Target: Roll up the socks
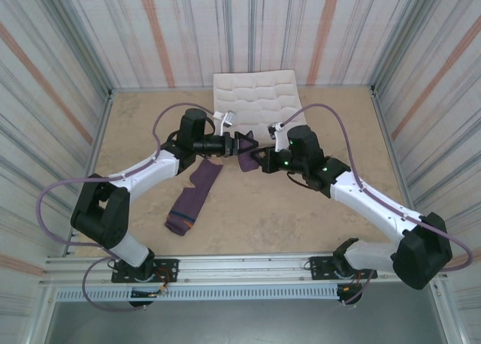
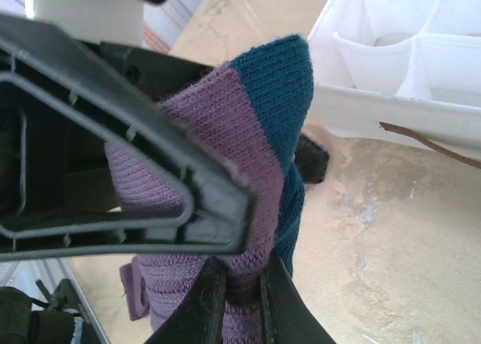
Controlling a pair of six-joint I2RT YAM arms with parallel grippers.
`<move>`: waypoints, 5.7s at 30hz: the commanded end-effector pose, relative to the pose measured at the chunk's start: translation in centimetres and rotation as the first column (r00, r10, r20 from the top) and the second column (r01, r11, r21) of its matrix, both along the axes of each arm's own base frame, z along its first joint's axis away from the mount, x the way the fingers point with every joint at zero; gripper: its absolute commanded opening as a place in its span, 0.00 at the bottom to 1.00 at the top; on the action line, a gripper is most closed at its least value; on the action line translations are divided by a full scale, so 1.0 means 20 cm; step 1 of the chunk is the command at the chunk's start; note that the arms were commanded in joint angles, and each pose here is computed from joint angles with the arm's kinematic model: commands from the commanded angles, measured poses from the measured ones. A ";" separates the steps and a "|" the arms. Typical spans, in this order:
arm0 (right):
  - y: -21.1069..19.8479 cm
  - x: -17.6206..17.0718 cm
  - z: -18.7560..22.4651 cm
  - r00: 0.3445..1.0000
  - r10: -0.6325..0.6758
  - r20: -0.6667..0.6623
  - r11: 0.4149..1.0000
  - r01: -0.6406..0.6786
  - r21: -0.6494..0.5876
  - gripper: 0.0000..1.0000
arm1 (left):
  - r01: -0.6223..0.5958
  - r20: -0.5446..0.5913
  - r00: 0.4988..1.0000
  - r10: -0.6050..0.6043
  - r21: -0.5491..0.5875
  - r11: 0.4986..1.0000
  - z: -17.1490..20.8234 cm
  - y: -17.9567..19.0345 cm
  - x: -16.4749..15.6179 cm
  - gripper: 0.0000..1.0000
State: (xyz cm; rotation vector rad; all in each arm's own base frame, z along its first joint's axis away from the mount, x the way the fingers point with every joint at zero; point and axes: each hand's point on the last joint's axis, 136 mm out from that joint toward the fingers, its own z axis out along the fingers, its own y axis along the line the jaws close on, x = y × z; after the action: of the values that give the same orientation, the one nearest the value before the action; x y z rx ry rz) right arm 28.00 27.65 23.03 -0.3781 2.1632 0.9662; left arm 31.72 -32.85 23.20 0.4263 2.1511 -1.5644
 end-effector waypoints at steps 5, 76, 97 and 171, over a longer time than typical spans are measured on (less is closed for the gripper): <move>0.02 0.04 0.08 0.995 -0.023 0.099 1.000 0.024 -0.014 0.00 | 0.022 0.054 0.998 -0.019 -0.067 0.998 0.14 0.01 0.00 0.65; -0.48 -0.09 -0.02 0.946 -0.323 -0.016 0.944 0.321 -0.076 0.65 | 0.042 0.424 0.890 -0.166 0.287 0.957 -0.12 0.25 0.74 0.00; -0.53 -0.14 -0.08 0.938 -0.343 -0.041 0.937 0.339 -0.091 0.65 | 0.063 0.399 0.894 -0.203 0.336 0.940 -0.37 0.25 0.82 0.00; -0.35 0.01 -0.54 0.883 -0.403 -0.241 0.899 0.332 -0.286 0.87 | -0.155 -0.147 0.942 0.302 0.607 0.779 -0.80 0.69 -0.03 0.93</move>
State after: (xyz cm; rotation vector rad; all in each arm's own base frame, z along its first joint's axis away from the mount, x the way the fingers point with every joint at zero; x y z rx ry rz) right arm 28.76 21.11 13.05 0.0301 2.4953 0.5947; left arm 32.01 -19.67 8.77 0.1919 2.6965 -0.8546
